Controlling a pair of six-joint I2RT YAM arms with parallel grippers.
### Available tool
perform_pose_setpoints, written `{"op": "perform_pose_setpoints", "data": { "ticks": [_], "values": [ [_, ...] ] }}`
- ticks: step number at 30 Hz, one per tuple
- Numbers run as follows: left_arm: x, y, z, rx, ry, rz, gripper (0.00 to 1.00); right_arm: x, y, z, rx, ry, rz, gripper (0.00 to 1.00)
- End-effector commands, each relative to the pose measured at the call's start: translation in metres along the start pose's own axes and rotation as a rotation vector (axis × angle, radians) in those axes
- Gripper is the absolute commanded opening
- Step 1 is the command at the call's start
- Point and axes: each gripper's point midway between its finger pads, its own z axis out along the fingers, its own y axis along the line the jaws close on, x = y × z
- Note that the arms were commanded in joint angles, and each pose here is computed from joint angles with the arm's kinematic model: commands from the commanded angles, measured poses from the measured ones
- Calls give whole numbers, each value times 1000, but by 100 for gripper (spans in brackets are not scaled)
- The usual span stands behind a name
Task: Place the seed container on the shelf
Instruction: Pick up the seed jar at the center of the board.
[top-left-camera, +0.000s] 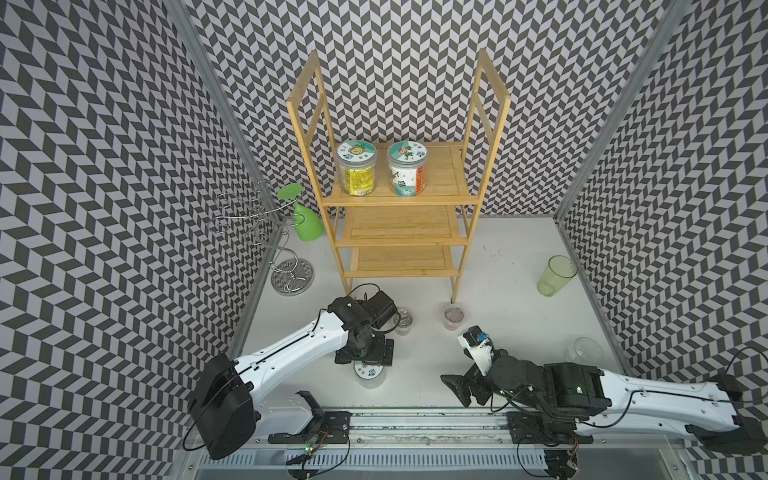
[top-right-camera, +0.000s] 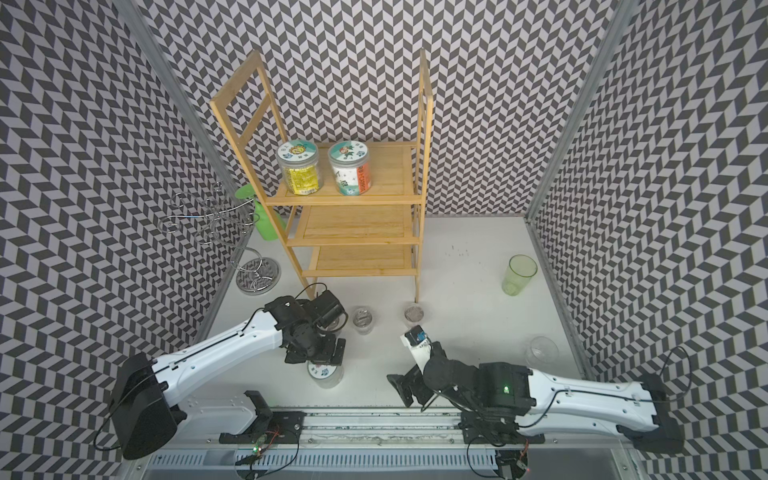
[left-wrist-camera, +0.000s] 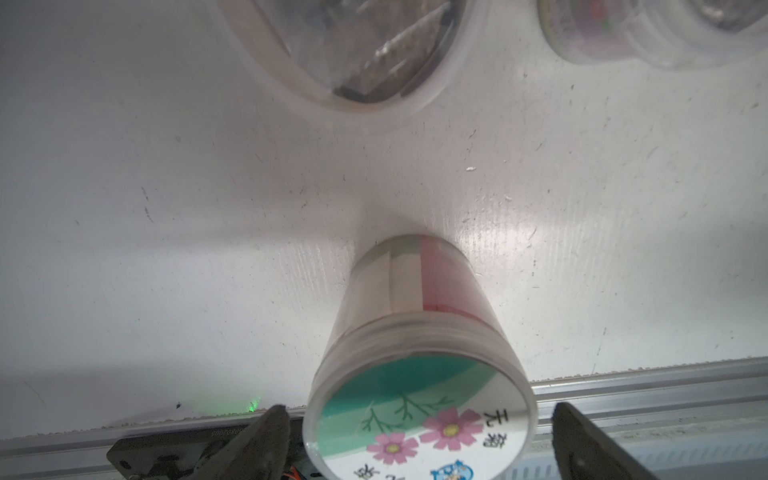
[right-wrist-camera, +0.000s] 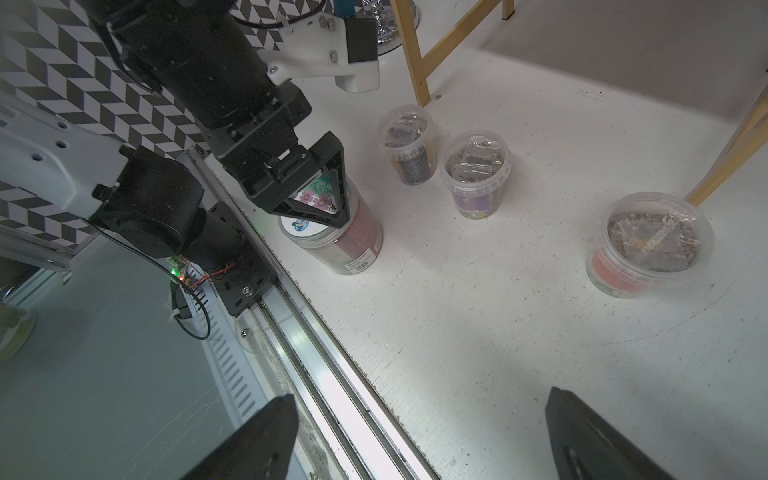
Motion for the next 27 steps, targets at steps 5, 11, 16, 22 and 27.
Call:
{"op": "perform_pose_setpoints", "data": {
  "ticks": [5, 11, 16, 22, 27],
  "values": [
    [3, 7, 13, -20, 6, -2, 100, -5, 0, 0, 3, -29, 24, 97],
    [3, 4, 15, -4, 10, -6, 100, -4, 1, 1, 3, -23, 19, 97],
    [5, 2, 15, -21, 21, 18, 98, -4, 1, 1, 5, -23, 19, 97],
    [10, 5, 14, -51, 40, 47, 94, -3, 0, 1, 5, -23, 23, 97],
    [9, 0, 11, -62, 47, 69, 88, -3, 0, 1, 5, -21, 24, 97]
  ]
}}
